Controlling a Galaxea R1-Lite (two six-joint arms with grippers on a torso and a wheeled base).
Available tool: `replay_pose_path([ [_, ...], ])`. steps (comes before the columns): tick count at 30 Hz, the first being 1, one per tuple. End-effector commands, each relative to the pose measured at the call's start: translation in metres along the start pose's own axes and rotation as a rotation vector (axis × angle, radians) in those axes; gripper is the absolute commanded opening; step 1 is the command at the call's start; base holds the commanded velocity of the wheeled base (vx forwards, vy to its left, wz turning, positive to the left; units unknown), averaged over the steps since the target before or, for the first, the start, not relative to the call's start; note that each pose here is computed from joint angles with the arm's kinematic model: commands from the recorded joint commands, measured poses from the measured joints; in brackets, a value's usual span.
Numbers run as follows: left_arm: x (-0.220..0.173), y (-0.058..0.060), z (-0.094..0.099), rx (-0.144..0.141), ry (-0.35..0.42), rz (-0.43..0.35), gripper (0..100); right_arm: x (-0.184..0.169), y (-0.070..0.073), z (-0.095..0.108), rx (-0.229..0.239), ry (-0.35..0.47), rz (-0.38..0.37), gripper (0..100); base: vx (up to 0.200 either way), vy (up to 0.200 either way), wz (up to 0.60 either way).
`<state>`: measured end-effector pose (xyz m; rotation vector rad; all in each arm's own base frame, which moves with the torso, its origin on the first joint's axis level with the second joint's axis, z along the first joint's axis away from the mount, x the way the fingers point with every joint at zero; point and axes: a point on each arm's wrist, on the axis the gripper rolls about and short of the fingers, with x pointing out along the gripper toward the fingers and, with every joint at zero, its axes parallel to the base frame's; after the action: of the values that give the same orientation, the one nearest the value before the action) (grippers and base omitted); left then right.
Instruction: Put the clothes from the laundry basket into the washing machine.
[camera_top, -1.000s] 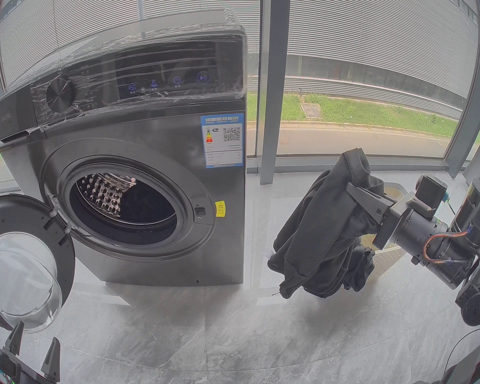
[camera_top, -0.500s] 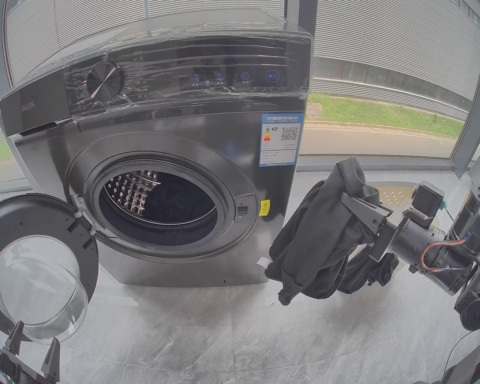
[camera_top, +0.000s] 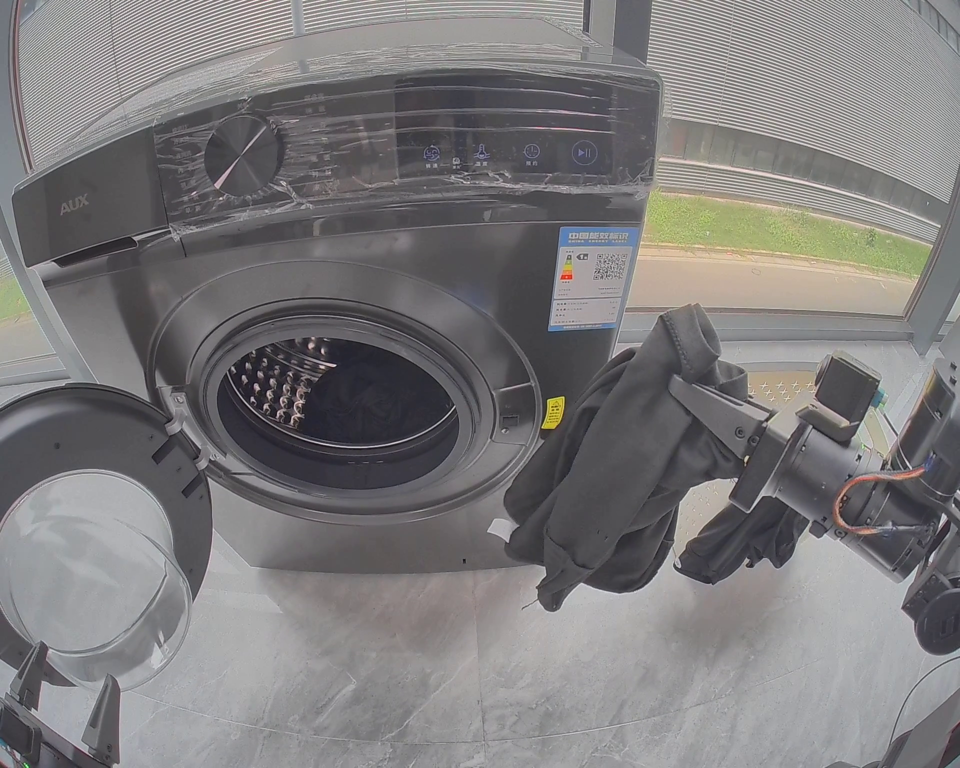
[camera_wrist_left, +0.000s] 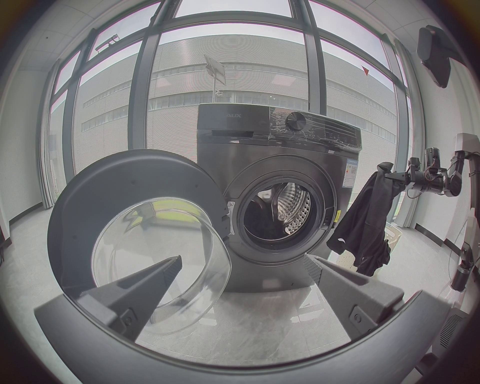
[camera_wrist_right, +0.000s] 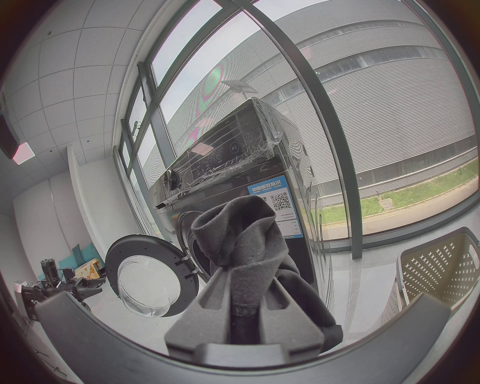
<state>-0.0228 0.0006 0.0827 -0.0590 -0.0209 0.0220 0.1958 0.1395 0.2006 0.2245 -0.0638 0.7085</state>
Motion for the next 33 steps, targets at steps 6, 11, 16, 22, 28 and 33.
replay_pose_path([
  [6, 0.000, 0.000, -0.004, 0.000, 0.000, 0.000, 100, 0.010, -0.007, -0.004, 0.010, 0.016, -0.008, 0, 0.000, 0.000, 0.00],
  [11, 0.000, 0.000, -0.004, -0.001, 0.000, 0.000, 100, 0.007, -0.006, -0.007, 0.011, 0.043, 0.065, 0, 0.000, 0.040, 0.00],
  [16, 0.000, 0.000, -0.004, 0.000, 0.000, 0.000, 100, 0.006, -0.006, -0.010, 0.014, 0.064, 0.071, 0, 0.000, 0.200, 0.00],
  [22, 0.000, 0.000, -0.004, -0.001, 0.000, 0.000, 100, 0.006, -0.006, -0.010, 0.009, 0.058, 0.072, 0, 0.000, 0.200, 0.00],
  [28, 0.000, 0.000, -0.004, 0.000, 0.000, 0.000, 100, 0.007, -0.004, -0.011, 0.011, 0.060, 0.081, 0, 0.000, 0.200, 0.00],
  [33, 0.000, 0.000, -0.004, 0.000, 0.000, 0.000, 100, 0.003, 0.005, -0.019, 0.021, 0.094, 0.112, 0, 0.000, 0.000, 0.00],
])
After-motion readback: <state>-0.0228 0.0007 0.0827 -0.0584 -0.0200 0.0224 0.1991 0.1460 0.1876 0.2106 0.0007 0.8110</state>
